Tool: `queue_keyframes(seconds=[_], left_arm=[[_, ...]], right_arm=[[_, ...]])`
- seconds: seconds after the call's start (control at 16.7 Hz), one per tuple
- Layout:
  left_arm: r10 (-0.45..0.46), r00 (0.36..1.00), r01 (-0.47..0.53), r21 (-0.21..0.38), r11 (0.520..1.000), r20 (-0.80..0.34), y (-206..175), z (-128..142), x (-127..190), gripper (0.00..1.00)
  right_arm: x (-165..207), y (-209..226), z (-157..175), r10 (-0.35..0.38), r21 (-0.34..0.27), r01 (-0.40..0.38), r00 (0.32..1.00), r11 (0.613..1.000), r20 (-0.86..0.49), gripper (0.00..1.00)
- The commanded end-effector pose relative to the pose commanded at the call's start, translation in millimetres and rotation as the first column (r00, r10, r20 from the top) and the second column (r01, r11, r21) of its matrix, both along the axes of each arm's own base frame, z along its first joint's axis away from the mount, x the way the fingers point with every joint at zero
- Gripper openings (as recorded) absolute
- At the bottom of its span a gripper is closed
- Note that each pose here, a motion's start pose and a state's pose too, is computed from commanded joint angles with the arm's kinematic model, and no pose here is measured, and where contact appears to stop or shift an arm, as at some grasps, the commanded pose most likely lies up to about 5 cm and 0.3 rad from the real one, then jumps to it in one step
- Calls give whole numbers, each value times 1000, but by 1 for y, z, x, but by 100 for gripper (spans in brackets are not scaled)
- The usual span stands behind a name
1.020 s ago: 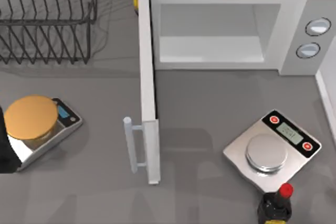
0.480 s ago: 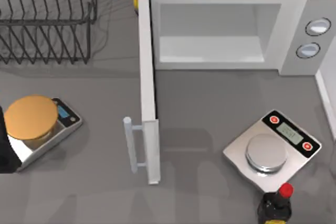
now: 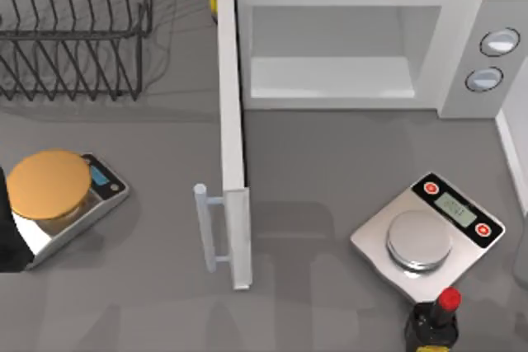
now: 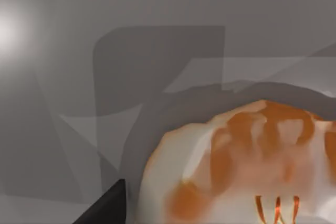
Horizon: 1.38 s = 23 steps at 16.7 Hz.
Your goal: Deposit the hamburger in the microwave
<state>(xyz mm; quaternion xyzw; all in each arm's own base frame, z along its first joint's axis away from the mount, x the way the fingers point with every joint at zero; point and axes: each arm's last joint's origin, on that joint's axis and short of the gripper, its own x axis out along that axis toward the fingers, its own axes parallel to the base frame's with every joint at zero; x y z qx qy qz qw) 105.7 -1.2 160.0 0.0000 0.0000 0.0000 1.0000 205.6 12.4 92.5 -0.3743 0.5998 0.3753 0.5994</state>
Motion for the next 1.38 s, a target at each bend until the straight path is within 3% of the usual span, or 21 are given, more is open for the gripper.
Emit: queue_keyframes(seconds=[0.06,0.84,1.32,1.38], left_arm=[[0,1000,0,0,1000,0,0,0,0,100],[0,1000,0,0,1000,0,0,0,0,100],[0,1000,0,0,1000,0,0,0,0,100],[0,1000,0,0,1000,0,0,0,0,100]], right_arm=[[0,0,0,0,0,0,1000,1000,0,100],[0,0,0,0,0,0,1000,1000,0,2],[0,0,0,0,0,0,1000,1000,0,0],[2,0,22,-21,6,21,1000,1000,7,0]])
